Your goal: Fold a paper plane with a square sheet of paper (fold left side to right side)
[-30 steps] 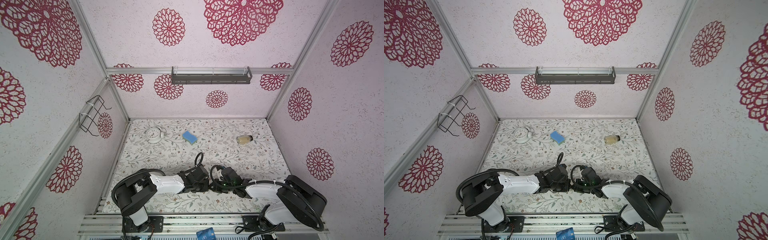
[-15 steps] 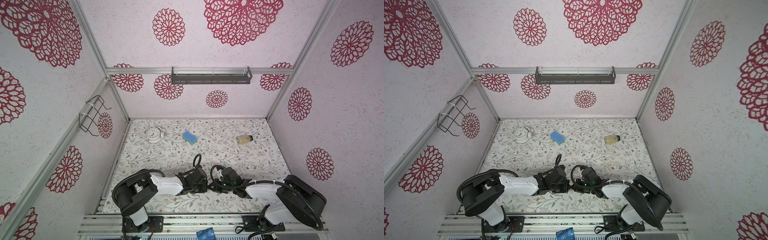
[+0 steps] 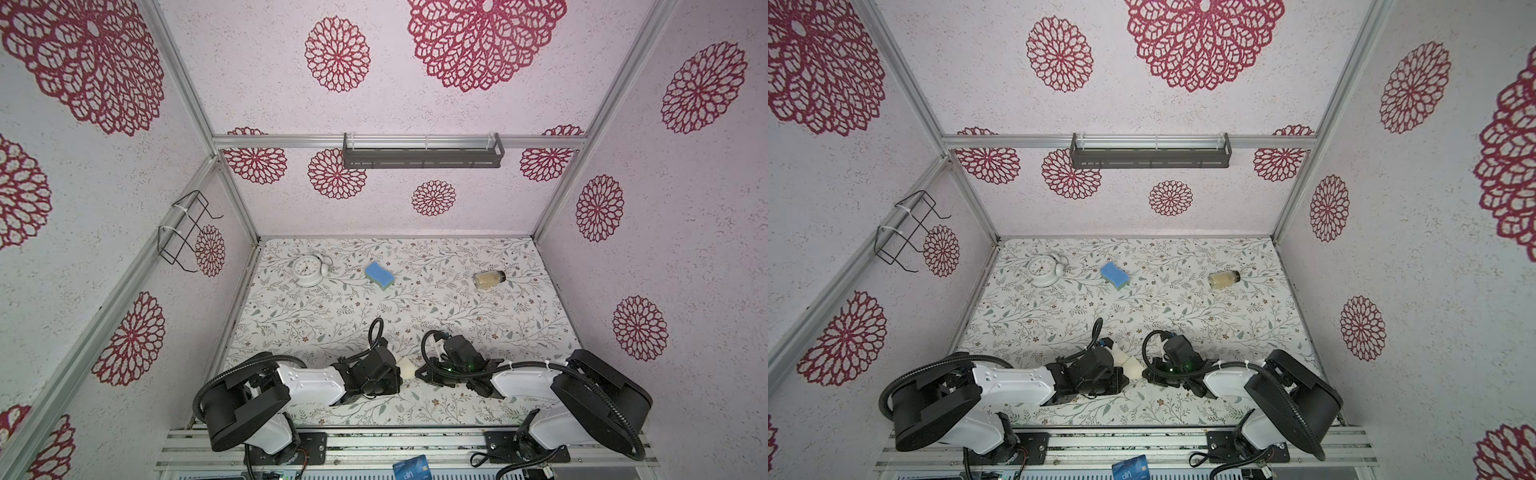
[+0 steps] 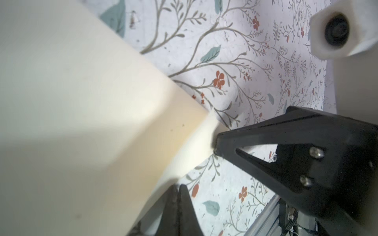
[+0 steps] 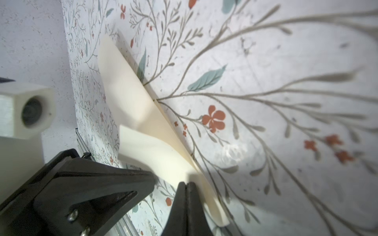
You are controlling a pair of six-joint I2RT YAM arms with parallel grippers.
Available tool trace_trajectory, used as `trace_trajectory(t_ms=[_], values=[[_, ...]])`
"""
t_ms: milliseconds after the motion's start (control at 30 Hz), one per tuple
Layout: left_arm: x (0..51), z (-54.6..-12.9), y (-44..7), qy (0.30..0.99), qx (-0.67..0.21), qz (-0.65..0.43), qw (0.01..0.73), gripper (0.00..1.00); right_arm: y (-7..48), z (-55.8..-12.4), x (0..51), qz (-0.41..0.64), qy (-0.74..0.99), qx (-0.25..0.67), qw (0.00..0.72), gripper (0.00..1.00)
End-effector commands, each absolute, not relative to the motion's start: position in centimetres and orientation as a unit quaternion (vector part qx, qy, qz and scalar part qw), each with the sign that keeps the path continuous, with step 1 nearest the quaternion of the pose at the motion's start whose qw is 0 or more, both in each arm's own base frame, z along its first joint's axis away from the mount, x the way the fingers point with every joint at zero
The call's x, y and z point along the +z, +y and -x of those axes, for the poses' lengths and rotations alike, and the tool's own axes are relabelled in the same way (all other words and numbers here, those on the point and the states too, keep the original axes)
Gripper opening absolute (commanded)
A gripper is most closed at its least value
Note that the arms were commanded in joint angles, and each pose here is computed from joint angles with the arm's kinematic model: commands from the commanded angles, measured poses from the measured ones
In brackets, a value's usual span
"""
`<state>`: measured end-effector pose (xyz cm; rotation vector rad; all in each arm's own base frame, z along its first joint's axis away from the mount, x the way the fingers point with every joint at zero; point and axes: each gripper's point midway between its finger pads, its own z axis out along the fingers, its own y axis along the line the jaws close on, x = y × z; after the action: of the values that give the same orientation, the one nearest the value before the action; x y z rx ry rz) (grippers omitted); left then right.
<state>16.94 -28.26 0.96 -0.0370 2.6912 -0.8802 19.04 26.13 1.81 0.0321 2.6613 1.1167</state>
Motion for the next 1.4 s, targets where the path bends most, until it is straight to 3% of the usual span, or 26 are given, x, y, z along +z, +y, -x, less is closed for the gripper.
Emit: trace_trajectory(t_ms=[0,233,467,800,1100,1367], values=[[-3.8,-14.4,-21.5,0.971,-0.201,0.060,0.119,0.00,22.6,-16.5,-2.6,-0.043,0.950,0.301,0.077,0.00],[-4.3,-13.0,-16.9,0.963,-0.202,0.124,0.129,0.00,22.7,-16.6,-2.5,-0.045,0.948,0.304,0.079,0.00],[3.1,-15.6,-19.4,0.940,-0.261,0.092,0.199,0.00,22.9,-16.6,-2.4,-0.044,0.947,0.307,0.078,0.00],[7.4,-18.2,-27.6,0.929,-0.312,-0.008,0.200,0.00,22.9,-16.7,-2.4,-0.046,0.947,0.307,0.078,0.00],[5.5,-19.8,-33.7,0.933,-0.310,-0.085,0.161,0.00,22.8,-16.7,-2.2,-0.046,0.948,0.305,0.081,0.00],[2.7,-20.1,-33.6,0.943,-0.291,-0.086,0.139,0.00,22.7,-16.6,-2.1,-0.046,0.948,0.304,0.082,0.00]])
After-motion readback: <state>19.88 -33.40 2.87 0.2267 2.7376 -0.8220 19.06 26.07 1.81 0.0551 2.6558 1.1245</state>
